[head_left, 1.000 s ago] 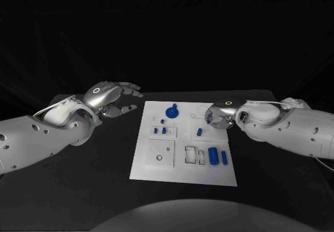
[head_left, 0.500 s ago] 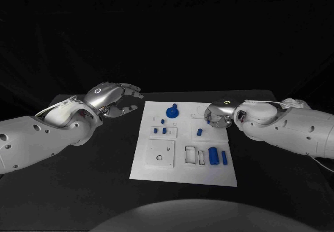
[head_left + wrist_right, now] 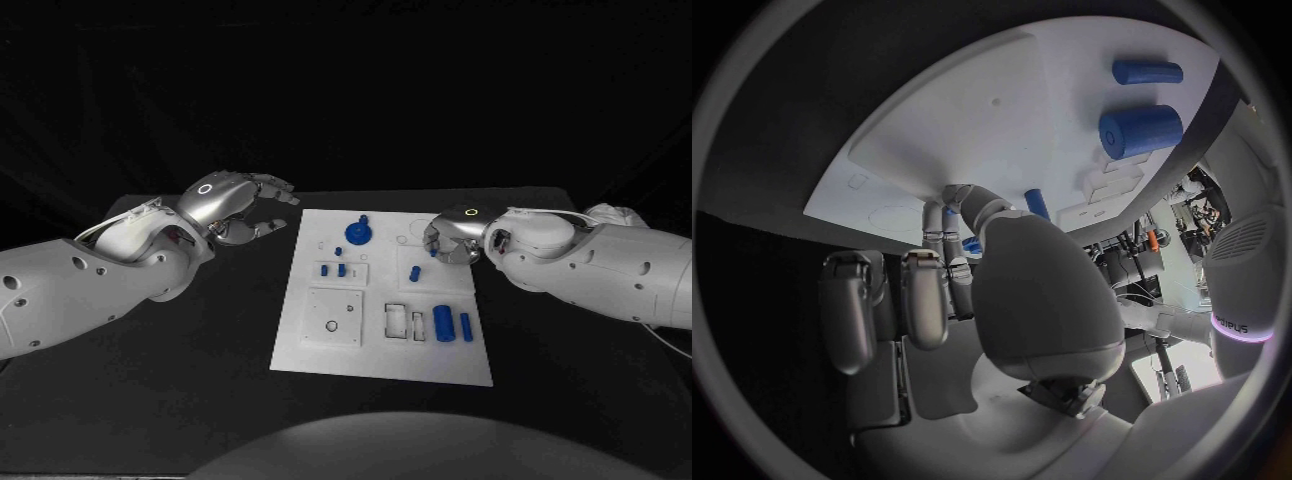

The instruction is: Assemble the parts on the task board

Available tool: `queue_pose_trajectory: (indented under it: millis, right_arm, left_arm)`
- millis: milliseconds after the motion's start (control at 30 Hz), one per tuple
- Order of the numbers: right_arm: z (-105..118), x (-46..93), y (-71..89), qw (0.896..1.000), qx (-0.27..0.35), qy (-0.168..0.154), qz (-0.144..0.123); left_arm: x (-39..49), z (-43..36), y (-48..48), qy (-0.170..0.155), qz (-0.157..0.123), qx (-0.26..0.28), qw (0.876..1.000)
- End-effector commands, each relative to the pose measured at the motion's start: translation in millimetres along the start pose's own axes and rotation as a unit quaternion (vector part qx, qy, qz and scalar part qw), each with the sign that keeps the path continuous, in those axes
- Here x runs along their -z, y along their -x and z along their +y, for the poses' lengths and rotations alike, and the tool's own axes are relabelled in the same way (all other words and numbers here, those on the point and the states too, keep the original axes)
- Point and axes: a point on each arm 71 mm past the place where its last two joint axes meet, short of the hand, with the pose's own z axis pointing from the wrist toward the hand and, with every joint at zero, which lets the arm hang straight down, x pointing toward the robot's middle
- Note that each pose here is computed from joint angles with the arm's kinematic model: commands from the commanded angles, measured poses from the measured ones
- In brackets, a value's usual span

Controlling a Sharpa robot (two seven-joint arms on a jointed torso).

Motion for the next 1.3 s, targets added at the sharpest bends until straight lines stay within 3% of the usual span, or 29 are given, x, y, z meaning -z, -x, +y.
queue_pose_trajectory:
  millis: [33, 333, 1300]
  right_arm:
    - [3.3, -1.2, -5.4, 1.0, 0.001, 0.004, 0.011]
    - [3.6, -1.5, -6.2, 1.0, -0.001, 0.005, 0.012]
    - [1.2, 6.1, 4.9, 1.0, -0.021, 0.001, -0.022]
  left_arm:
    - [-0.9, -1.1, -1.5, 0.0, 0.007, 0.004, 1.0]
    - [-1.2, -1.3, -3.2, 0.001, 0.012, 0.006, 1.0]
    - [-2.0, -0.9, -6.4, 0.009, 0.019, 0.008, 1.0]
